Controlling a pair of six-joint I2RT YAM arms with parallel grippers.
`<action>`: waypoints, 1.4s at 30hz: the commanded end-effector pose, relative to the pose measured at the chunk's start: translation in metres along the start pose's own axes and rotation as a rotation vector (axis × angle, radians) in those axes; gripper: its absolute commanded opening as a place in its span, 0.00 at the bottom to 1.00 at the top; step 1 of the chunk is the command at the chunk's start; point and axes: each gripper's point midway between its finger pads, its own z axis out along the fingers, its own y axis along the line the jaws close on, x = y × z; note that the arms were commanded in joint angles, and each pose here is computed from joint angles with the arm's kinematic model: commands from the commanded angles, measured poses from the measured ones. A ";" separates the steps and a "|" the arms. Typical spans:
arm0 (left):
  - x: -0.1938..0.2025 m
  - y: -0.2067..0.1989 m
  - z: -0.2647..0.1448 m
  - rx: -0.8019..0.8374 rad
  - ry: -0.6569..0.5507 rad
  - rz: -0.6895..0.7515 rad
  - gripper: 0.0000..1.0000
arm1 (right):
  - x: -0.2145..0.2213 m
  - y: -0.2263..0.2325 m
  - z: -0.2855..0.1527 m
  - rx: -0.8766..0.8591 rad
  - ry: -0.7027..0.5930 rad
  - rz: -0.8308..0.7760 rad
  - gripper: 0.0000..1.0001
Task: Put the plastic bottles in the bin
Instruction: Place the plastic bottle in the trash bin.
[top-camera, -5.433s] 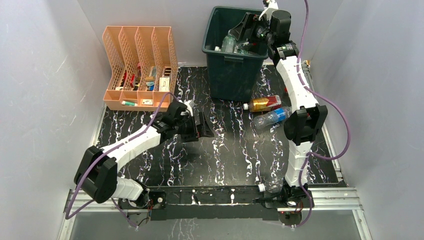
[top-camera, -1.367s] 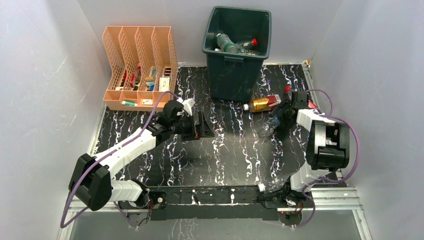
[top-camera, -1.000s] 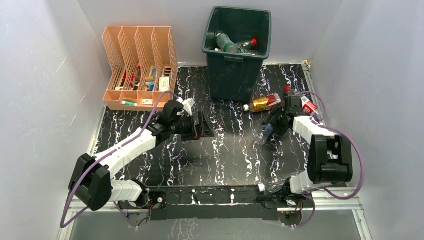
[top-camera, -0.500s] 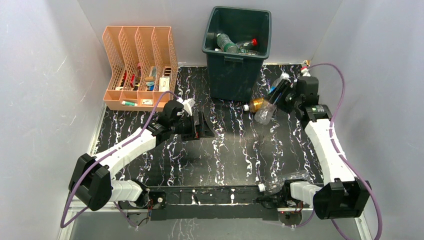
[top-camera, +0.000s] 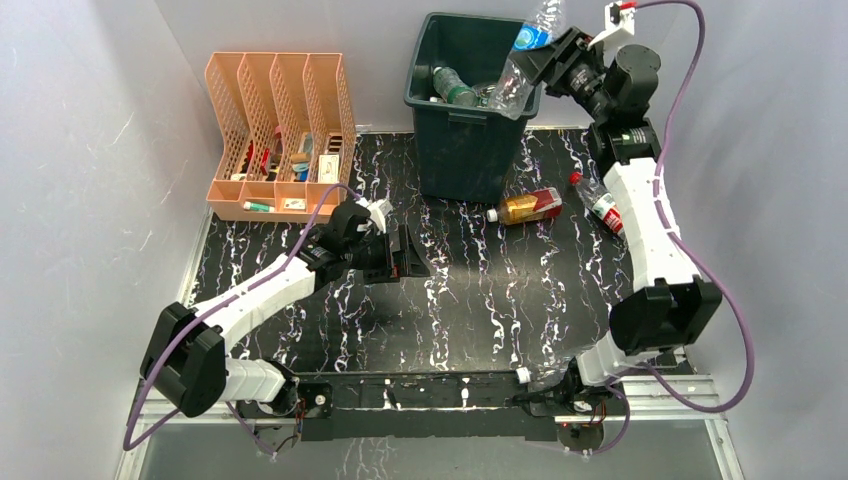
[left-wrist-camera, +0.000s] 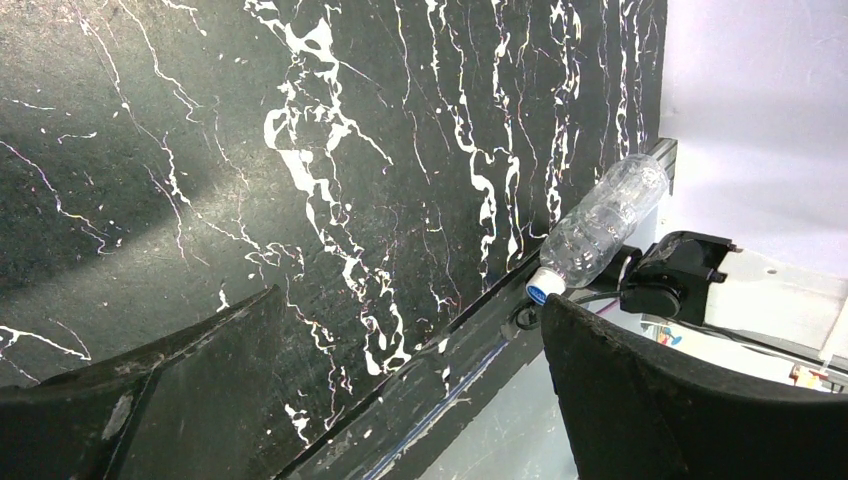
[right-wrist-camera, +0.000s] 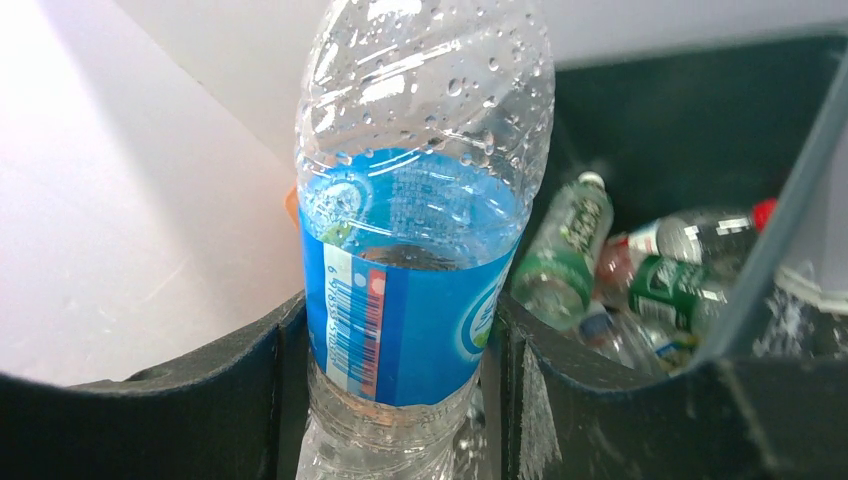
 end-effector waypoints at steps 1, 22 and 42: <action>0.001 -0.008 -0.001 0.032 0.007 0.008 0.98 | -0.049 0.050 0.014 -0.193 -0.143 -0.078 0.55; -0.001 -0.010 0.005 0.034 0.023 0.025 0.98 | 0.009 -0.001 0.095 -0.182 0.015 -0.073 0.98; 0.004 -0.013 0.031 0.110 0.104 0.047 0.98 | 0.018 0.055 -0.031 -0.189 0.034 -0.154 0.98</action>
